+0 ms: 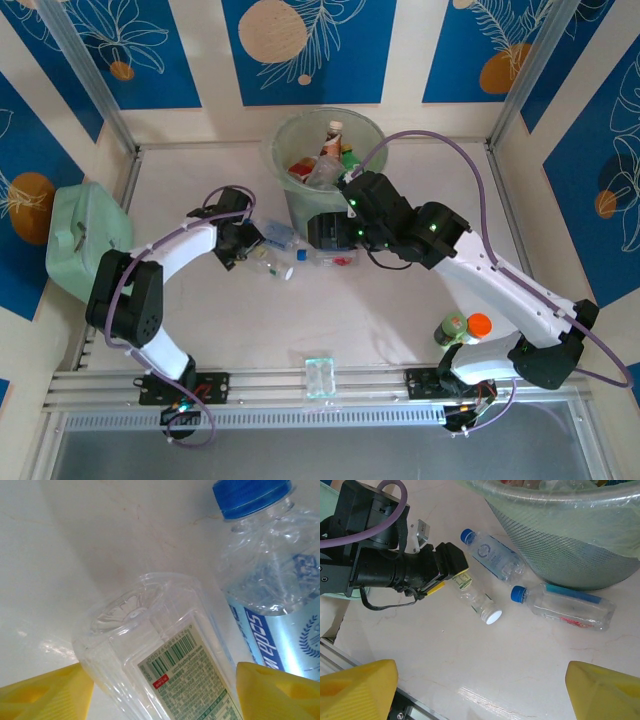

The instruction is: Put the plastic bottles in the bin

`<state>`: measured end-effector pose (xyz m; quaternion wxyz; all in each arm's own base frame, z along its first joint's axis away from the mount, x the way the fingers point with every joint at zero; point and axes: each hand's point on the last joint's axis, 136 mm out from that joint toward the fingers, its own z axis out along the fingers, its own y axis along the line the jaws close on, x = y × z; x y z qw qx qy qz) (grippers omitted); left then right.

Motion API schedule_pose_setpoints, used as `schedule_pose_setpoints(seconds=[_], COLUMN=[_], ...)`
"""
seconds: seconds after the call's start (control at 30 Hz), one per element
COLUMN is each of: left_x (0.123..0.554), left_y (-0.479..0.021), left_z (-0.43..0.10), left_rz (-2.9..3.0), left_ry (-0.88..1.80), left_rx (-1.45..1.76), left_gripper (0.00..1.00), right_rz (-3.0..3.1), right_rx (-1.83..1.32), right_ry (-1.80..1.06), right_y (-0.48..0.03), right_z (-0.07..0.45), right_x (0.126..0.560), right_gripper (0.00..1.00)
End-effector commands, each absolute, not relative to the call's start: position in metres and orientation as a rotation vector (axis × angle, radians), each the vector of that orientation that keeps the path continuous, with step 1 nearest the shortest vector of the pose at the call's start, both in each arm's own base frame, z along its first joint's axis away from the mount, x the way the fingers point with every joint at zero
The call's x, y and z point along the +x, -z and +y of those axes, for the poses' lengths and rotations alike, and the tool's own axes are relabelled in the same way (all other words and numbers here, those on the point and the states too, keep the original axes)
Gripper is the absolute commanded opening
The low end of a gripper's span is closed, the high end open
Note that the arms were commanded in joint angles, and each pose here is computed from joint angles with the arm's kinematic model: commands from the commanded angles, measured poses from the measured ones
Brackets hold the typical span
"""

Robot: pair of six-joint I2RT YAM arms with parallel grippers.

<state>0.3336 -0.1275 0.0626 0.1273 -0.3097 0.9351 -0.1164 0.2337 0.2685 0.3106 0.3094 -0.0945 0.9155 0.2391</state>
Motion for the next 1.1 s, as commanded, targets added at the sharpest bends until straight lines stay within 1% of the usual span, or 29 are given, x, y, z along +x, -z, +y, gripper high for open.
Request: schedule_pose_setpoints(seconds=[0.0,0.47,0.67,0.93,1.07], left_x=[0.314,0.323,0.321,0.317,0.315], left_y=[-0.052,-0.049,-0.066,-0.063,-0.052], left_z=[-0.117,-0.119,-0.117,-0.115,-0.114], left_rz=[2.789,2.779,2.741,2.748,2.767], left_ry=[0.229,0.221,0.244,0.23,0.212], left_rx=[-0.872,-0.876,-0.856,-0.866,-0.88], left_gripper=[0.77,0.84,0.88,0.89,0.86], right_rz=[2.403,2.413,2.416,2.422,2.428], right_rx=[-0.266,-0.31,-0.324,-0.339,-0.334], right_ry=[-0.663,-0.654,-0.65,-0.644,-0.633], right_y=[-0.319,-0.319,-0.318,-0.314,-0.312], right_z=[0.275,0.285,0.288,0.293,0.29], right_x=[0.232,0.23,0.23,0.23,0.229], right_gripper=[0.88,0.89,0.89,0.89,0.9])
